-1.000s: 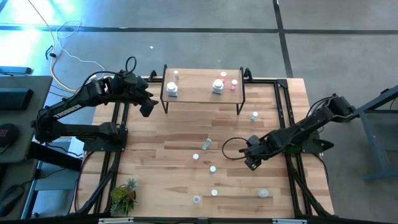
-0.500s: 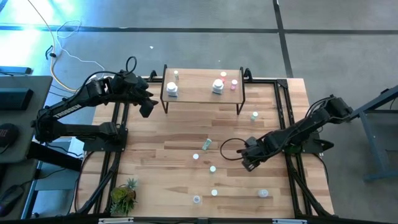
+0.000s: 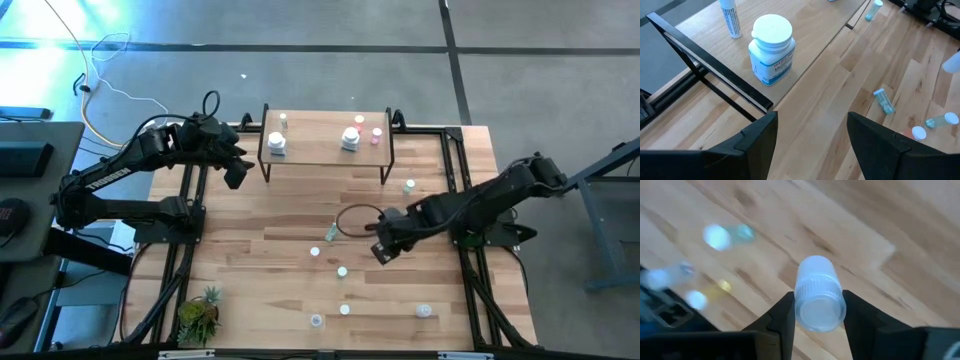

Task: Pick and place medicine bottles onto shelf by color
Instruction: Put the top transparent pill bottle on the shelf

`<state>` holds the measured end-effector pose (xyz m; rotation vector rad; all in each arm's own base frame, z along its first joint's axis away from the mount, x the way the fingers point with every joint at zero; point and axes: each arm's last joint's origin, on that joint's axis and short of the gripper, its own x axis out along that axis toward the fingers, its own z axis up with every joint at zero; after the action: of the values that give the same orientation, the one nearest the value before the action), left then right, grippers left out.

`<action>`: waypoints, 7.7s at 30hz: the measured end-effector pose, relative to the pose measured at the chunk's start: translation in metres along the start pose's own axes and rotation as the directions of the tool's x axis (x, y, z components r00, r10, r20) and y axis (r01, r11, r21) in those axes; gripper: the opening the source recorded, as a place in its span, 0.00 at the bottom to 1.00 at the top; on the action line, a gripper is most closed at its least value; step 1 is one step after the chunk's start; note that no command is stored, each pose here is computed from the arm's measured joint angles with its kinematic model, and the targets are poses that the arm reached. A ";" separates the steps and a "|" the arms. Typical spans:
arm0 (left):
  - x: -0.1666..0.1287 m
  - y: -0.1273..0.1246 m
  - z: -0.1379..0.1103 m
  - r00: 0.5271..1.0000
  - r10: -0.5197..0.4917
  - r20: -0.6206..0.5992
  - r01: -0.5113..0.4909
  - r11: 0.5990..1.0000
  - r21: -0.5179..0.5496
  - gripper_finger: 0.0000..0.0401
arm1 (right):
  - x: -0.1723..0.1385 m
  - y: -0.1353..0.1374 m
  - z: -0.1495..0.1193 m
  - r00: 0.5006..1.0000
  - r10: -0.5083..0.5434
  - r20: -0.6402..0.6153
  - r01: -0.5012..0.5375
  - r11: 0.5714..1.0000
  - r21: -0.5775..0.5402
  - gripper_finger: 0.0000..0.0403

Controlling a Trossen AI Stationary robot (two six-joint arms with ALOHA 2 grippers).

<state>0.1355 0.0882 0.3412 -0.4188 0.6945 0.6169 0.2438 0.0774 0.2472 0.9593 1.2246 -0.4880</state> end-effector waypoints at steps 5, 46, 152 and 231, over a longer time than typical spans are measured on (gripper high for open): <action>0.000 0.000 0.000 1.000 0.000 0.000 0.000 1.000 0.000 0.57 | -0.023 0.011 0.023 0.994 0.060 0.097 -0.060 0.998 -0.003 0.29; -0.006 -0.004 0.033 0.934 0.017 0.357 -0.058 0.993 0.107 0.57 | -0.227 -0.093 0.175 0.708 -0.124 0.696 0.249 0.965 -0.081 0.29; 0.137 -0.068 0.070 0.878 -0.345 0.333 0.263 0.927 0.267 0.33 | -0.146 0.010 0.230 0.845 0.403 0.350 0.086 0.544 -0.834 0.54; 0.128 -0.060 0.088 0.801 0.014 0.598 -0.220 0.937 0.272 0.36 | -0.161 0.002 0.267 0.749 0.401 0.527 -0.103 0.857 -0.505 0.31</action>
<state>0.2924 0.1407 0.3224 0.1431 0.2096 0.6895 0.3461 -0.1688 0.4076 0.4848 0.5377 -0.2391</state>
